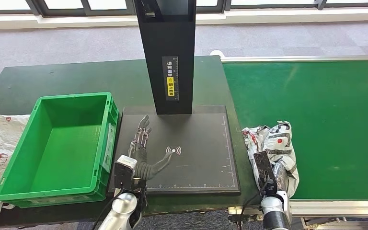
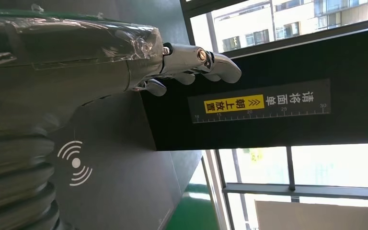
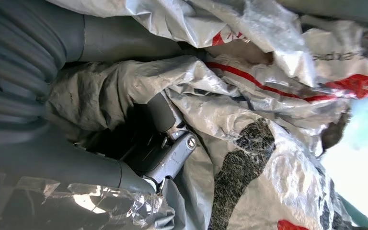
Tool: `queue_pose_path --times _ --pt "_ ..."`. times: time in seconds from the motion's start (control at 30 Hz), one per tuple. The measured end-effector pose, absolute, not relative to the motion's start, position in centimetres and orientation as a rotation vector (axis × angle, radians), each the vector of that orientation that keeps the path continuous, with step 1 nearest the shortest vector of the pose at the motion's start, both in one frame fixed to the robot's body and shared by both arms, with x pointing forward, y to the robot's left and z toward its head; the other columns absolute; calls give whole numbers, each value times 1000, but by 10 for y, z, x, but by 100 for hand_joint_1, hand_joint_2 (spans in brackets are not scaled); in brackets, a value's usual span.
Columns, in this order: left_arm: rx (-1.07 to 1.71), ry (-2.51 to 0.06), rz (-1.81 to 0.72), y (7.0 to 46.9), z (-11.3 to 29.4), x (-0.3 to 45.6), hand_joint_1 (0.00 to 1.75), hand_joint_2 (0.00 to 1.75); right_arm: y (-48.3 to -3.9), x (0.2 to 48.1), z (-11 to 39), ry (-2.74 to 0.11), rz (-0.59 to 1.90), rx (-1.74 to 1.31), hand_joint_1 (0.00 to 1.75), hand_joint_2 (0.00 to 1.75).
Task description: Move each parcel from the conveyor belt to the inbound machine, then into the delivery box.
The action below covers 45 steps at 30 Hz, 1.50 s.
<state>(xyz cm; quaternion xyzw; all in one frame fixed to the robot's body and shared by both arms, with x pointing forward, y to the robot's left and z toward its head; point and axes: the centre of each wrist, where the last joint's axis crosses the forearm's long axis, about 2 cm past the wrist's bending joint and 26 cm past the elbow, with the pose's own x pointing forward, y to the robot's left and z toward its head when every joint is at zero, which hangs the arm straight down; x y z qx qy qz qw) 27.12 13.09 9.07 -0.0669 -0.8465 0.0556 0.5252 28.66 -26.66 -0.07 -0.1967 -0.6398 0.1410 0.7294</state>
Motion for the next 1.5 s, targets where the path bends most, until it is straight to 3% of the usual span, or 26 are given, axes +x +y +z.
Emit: queue_pose_path --times 0.2,0.37,0.67,1.03,1.5 --pt "-183 -2030 116 131 91 271 0 175 -267 277 1 -1619 52 -184 175 175" --pt "-223 -2032 90 131 91 271 0 175 -268 272 34 -1875 -167 59 175 175" --pt "-242 -2024 82 135 88 271 0 175 -265 266 92 -2149 -123 210 175 175" --pt "-250 -2017 76 135 86 271 0 175 -260 262 119 -2258 -104 284 175 175" --pt "-233 -1994 103 133 82 270 0 175 -188 287 83 -2028 188 212 175 175"
